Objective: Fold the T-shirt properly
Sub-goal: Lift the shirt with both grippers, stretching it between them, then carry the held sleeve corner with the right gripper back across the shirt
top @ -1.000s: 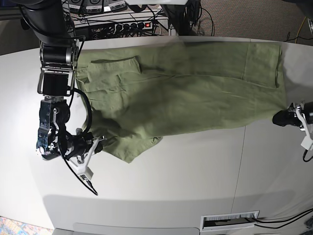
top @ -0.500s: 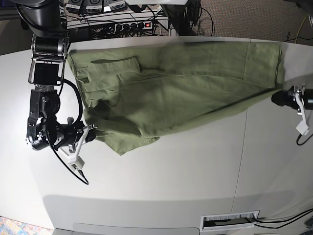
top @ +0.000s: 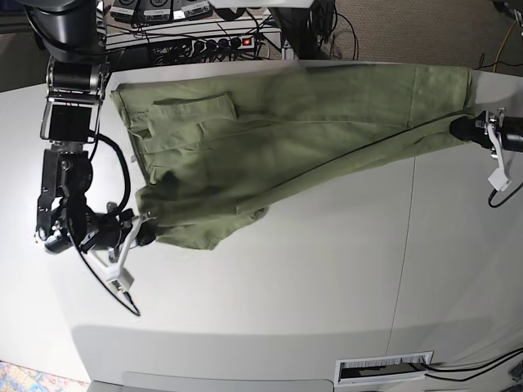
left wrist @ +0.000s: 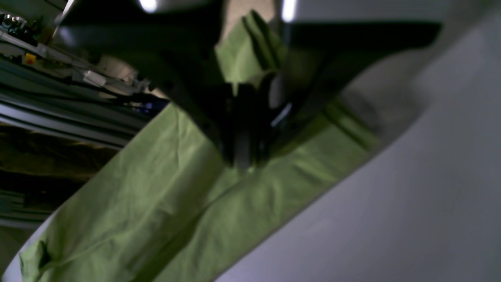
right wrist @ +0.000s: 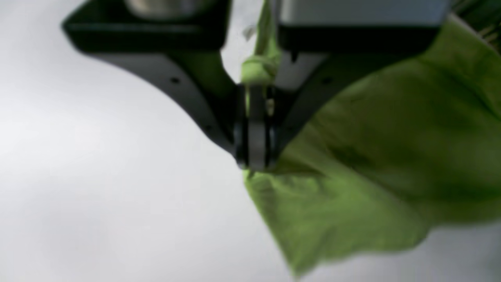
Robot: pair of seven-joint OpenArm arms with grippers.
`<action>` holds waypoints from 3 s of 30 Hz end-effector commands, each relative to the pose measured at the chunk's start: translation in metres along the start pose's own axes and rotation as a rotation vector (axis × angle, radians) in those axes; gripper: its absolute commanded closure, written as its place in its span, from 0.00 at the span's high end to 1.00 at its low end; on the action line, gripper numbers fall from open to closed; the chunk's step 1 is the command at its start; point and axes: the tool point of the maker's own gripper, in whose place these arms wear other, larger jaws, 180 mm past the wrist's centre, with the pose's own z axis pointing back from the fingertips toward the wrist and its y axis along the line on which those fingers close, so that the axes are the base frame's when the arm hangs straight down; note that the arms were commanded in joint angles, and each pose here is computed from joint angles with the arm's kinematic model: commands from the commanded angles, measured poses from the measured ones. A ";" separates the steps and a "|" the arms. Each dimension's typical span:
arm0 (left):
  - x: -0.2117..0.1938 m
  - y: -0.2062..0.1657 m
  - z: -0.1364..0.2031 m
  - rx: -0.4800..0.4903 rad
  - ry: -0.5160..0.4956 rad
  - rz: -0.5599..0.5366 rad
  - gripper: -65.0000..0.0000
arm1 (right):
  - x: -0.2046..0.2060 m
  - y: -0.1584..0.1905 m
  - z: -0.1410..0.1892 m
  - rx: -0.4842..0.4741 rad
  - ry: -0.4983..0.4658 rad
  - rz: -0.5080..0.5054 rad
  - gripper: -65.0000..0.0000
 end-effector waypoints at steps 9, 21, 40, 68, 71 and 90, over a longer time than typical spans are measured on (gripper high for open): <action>0.012 0.001 0.015 0.016 -0.028 -0.018 0.00 | 0.037 -0.036 0.044 -0.103 -0.104 0.039 0.00; 0.007 0.004 0.019 0.029 -0.015 -0.012 0.00 | 0.017 -0.016 0.033 0.007 -0.068 0.020 0.00; -0.008 0.010 0.023 0.046 0.018 0.008 0.00 | 0.014 0.013 0.032 0.116 -0.117 0.094 0.00; -0.008 0.010 0.023 0.046 0.018 0.008 0.00 | -0.014 0.017 0.054 0.229 -0.136 0.060 0.00; -0.008 0.010 0.023 0.046 0.018 0.008 0.00 | -0.014 0.012 0.066 0.240 -0.151 0.054 0.00; -0.008 0.009 0.023 0.047 0.017 0.005 0.00 | -0.011 0.020 0.068 0.285 -0.178 0.040 0.00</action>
